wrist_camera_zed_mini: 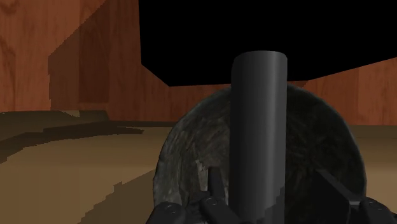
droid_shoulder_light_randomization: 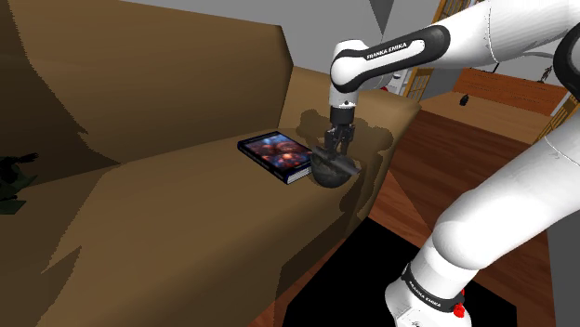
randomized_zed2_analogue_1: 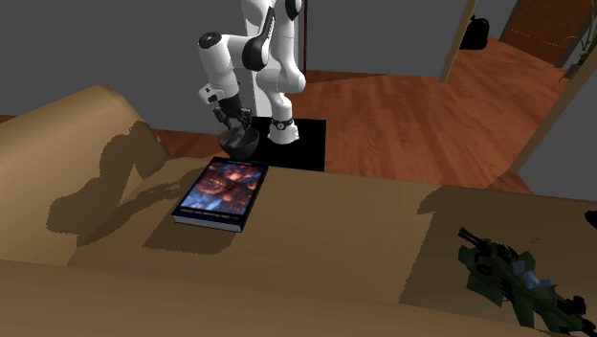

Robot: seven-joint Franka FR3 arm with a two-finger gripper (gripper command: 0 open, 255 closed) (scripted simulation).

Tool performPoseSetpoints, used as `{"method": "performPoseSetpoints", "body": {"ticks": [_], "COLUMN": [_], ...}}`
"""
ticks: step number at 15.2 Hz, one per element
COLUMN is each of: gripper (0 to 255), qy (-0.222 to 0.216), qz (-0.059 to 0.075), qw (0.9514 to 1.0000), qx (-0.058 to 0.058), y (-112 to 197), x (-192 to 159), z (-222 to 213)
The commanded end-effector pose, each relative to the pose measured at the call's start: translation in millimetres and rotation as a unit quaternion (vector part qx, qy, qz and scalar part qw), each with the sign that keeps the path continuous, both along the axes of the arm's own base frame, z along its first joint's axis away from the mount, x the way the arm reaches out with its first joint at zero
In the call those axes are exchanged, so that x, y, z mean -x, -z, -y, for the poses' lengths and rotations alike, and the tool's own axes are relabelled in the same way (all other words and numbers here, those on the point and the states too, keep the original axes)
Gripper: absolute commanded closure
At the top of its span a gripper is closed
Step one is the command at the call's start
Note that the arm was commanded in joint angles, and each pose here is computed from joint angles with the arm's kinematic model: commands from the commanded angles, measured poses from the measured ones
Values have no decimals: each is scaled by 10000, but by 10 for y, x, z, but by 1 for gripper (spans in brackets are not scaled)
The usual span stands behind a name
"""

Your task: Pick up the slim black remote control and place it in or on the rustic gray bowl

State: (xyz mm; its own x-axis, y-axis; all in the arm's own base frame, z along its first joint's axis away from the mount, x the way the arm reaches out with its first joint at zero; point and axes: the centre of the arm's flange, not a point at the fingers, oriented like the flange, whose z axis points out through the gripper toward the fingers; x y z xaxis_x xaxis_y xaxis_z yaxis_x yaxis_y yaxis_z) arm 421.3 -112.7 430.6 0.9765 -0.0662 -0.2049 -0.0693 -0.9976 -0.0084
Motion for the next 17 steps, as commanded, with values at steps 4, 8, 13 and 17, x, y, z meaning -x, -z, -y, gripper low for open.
{"method": "performPoseSetpoints", "body": {"ticks": [4,8,13,17], "gripper": [0,0,0,0], "qy": [0,0,0,0], "qz": [1,1,1,1], "qw": [10000,10000,10000,10000], "qx": [0,0,0,0], "y": [0,-388,-490,-489], "x": [0,-81,-102,-102], "z": [0,9,11,11]}}
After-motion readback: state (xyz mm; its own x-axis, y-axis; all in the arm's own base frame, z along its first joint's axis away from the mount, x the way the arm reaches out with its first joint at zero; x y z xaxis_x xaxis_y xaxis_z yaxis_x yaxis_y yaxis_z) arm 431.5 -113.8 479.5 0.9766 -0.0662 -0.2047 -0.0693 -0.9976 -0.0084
